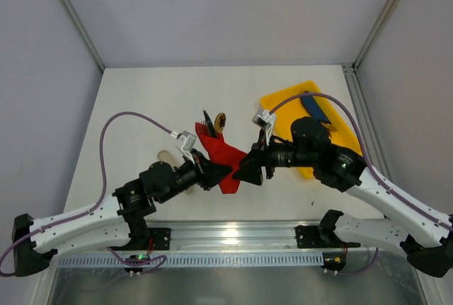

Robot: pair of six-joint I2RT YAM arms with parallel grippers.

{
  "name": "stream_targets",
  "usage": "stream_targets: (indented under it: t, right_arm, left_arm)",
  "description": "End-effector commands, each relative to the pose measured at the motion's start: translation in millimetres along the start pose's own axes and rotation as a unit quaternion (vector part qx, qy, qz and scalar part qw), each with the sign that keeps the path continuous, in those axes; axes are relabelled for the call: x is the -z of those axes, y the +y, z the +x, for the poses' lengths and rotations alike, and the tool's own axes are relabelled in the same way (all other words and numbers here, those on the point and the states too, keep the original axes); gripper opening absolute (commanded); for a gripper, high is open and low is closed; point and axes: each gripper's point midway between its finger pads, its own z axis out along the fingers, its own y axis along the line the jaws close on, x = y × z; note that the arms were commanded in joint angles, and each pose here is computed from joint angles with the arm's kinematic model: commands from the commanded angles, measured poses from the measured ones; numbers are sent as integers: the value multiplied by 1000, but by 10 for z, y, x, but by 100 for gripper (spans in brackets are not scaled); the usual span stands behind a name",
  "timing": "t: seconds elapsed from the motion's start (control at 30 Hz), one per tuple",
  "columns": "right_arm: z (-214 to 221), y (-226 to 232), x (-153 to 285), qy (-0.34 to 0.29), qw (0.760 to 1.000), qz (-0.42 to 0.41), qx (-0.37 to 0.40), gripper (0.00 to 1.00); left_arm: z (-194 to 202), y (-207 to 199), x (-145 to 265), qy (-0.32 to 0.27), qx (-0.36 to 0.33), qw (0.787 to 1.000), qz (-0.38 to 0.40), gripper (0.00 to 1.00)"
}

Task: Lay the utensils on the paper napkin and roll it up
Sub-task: Roll the napkin.

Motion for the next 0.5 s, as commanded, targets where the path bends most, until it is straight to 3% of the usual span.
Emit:
stream_targets:
  t: [0.0,0.47]
  right_arm:
    - [-15,6,-126,-11,1000,-19,-6,64]
    - [-87,14,-298,-22,999,-47,6,64]
  left_arm:
    - [-415,-336,85,-60,5,997,52,0]
    - [-439,-448,140,-65,22,994,83,0]
